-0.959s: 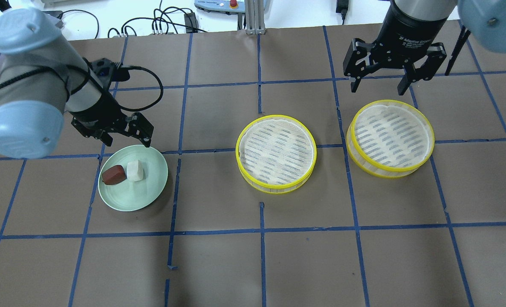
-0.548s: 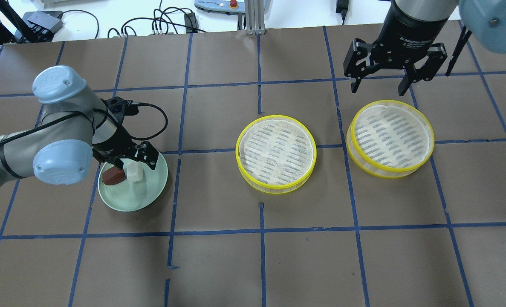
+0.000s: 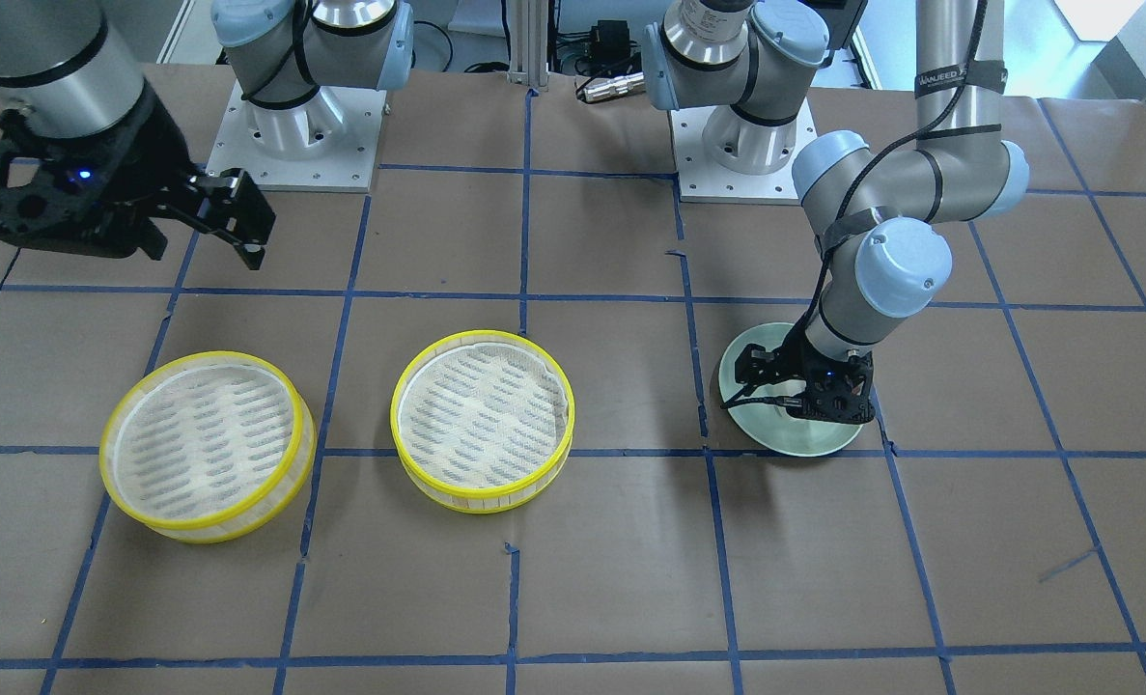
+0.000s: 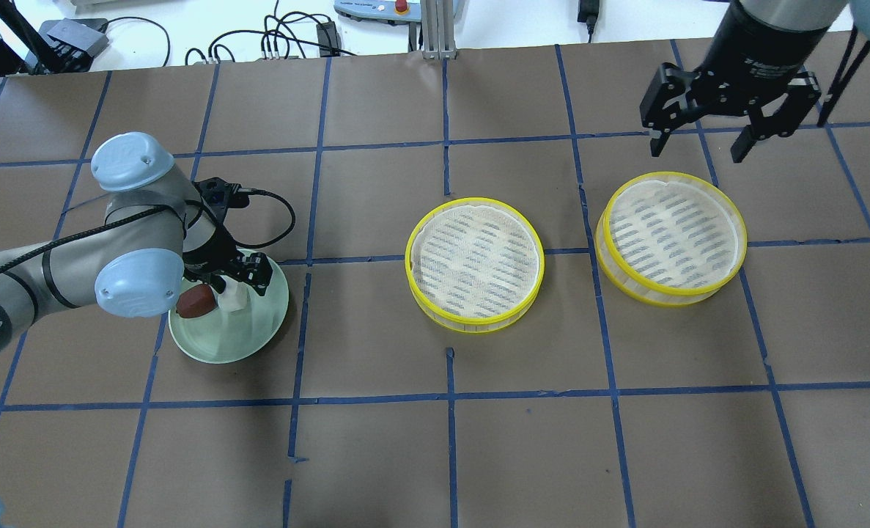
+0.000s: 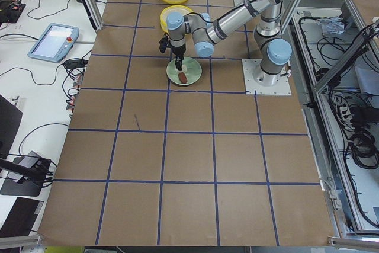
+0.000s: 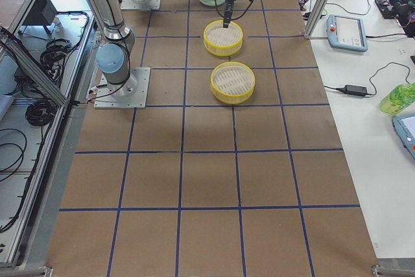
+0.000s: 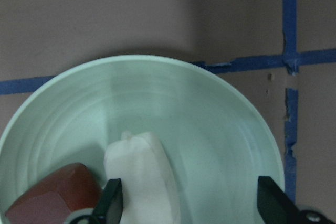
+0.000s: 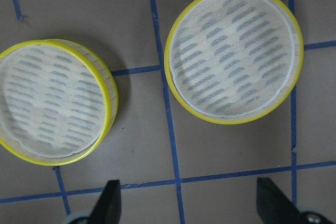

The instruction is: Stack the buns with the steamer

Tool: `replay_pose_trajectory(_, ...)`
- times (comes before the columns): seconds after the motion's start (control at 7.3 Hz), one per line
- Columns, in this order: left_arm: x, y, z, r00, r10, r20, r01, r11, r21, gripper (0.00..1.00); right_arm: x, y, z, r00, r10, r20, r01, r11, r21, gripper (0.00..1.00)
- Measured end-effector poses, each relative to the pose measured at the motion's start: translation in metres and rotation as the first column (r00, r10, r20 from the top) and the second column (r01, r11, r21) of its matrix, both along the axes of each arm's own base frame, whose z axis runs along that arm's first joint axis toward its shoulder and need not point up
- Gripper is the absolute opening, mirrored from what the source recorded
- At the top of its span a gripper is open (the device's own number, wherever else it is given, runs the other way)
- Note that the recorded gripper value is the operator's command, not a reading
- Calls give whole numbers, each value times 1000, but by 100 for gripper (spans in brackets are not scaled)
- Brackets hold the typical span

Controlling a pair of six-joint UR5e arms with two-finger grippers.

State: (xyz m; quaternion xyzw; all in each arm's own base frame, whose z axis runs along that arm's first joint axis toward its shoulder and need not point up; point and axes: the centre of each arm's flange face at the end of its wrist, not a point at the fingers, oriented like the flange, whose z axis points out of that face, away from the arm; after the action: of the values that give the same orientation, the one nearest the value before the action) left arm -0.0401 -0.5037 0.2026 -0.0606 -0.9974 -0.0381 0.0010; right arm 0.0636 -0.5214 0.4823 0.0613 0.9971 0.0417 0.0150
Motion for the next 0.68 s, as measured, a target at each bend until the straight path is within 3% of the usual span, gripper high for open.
replay_pose_trajectory(0.41, 3, -10, 19, 999, -10, 32, 12, 998, -57, 0, -111, -18, -102, 998, 58, -16, -58, 998, 23, 86)
replay_pose_trajectory(0.68, -17, -16, 53, 999, 38, 33, -34, 991, -128, 1, -151, -42, -191, 994, 112, -16, -112, 994, 14, 85)
